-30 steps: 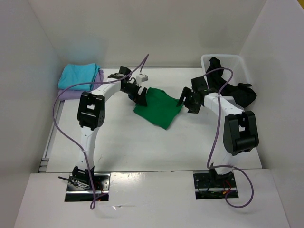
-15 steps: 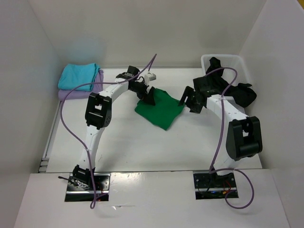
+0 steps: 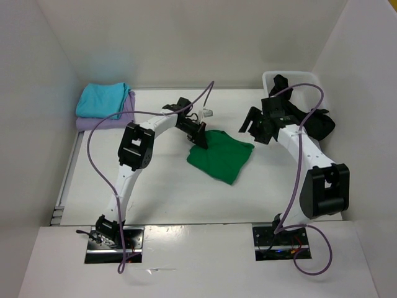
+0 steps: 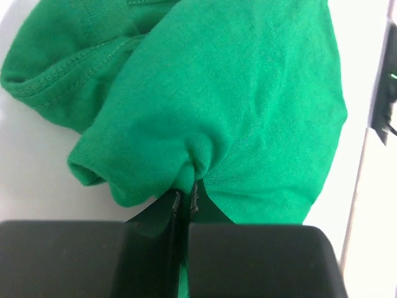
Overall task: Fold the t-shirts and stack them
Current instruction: Put the neatly folded tshirt into the corner of the board with the left arm
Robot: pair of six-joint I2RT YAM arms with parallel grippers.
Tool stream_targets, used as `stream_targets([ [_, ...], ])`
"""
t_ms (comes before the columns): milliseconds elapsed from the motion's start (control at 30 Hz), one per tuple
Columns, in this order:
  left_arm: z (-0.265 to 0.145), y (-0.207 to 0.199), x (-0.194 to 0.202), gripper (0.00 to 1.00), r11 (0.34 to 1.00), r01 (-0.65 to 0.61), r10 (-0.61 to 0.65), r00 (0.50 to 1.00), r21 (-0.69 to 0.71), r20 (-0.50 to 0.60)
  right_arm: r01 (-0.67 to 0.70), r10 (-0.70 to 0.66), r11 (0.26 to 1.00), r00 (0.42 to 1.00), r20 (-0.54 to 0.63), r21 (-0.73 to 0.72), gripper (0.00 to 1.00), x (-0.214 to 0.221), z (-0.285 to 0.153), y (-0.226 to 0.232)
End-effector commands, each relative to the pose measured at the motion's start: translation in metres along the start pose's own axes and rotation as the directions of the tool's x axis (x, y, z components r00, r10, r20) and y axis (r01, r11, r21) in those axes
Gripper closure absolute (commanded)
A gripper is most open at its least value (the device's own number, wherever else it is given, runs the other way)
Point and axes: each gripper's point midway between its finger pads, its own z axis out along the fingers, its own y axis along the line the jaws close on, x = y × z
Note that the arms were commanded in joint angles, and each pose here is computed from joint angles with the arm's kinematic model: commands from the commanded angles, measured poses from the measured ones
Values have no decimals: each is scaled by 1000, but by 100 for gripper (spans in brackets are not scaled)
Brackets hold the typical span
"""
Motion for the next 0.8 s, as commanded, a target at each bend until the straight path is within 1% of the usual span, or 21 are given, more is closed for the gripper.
stream_targets([
  [0, 12, -4, 44, 100, 997, 73, -74, 990, -9, -121, 14, -14, 1000, 997, 75, -6, 19, -24, -21, 3],
  [33, 8, -8, 38, 100, 999, 53, -54, 993, -11, -107, 7, -7, 1000, 996, 90, -8, 19, -28, -25, 1],
  [67, -9, -13, 23, 100, 999, 15, -19, 997, -49, -77, 8, -7, 1000, 995, 99, -14, 19, -29, -29, 2],
  [100, -20, -10, 12, 100, 995, -25, 21, 999, -95, -50, 8, -7, 1000, 995, 99, -14, 19, -29, -29, 2],
  [133, -48, -5, -6, 100, 974, -75, 71, 997, -214, -26, 1, 1, 1000, 994, 113, -16, 19, -33, -33, 0],
  [167, -61, 1, -14, 100, 952, -121, 122, 992, -280, -15, 3, 0, 1000, 993, 118, -30, 19, -34, -37, 3],
  [200, -73, 8, -11, 100, 933, -127, 127, 992, -336, -24, 3, 0, 1000, 993, 118, -30, 19, -34, -37, 3],
  [233, -101, 11, -22, 100, 902, -151, 164, 987, -404, -4, -5, 8, 1000, 992, 125, -27, 19, -35, -39, -1],
  [267, -119, 22, -23, 100, 867, -142, 157, 988, -479, -9, -12, 14, 1000, 992, 128, -22, 19, -37, -39, -4],
  [300, -135, 30, -24, 100, 841, -142, 161, 987, -522, -9, -9, 14, 999, 991, 132, -37, 19, -37, -42, -2],
  [333, -162, 39, -26, 100, 805, -130, 162, 987, -578, 3, -15, 21, 999, 989, 147, -39, 19, -40, -46, -4],
  [367, -181, 53, -22, 100, 749, -122, 150, 989, -651, -13, -24, 29, 999, 990, 135, -37, 19, -38, -44, -8],
  [433, -213, 64, -25, 100, 671, -122, 165, 986, -731, -13, -20, 26, 999, 989, 146, -37, 19, -39, -48, -11],
  [467, -234, 76, -20, 100, 613, -113, 155, 988, -782, -21, -19, 25, 999, 990, 140, -45, 19, -38, -49, -10],
  [500, -242, 81, -17, 100, 592, -102, 140, 990, -800, -22, -19, 25, 999, 990, 140, -45, 19, -38, -49, -10],
  [567, -264, 89, -20, 100, 523, -120, 160, 986, -844, -41, -26, 32, 999, 989, 145, -42, 19, -38, -50, -13],
  [600, -277, 95, -18, 100, 460, -127, 146, 987, -879, -66, -26, 32, 999, 989, 145, -42, 19, -38, -50, -13],
  [667, -295, 101, -27, 100, 375, -159, 173, 980, -913, -99, -23, 31, 998, 989, 148, -54, 19, -38, -54, -11],
  [700, -305, 106, -28, 100, 323, -161, 160, 981, -933, -114, -30, 37, 998, 988, 152, -50, 19, -40, -54, -14],
  [733, -315, 104, -39, 100, 288, -164, 181, 977, -944, -114, -30, 37, 998, 988, 152, -50, 19, -40, -54, -14],
  [767, -323, 110, -39, 100, 268, -164, 175, 977, -949, -120, -30, 37, 998, 988, 152, -50, 19, -40, -54, -14],
])
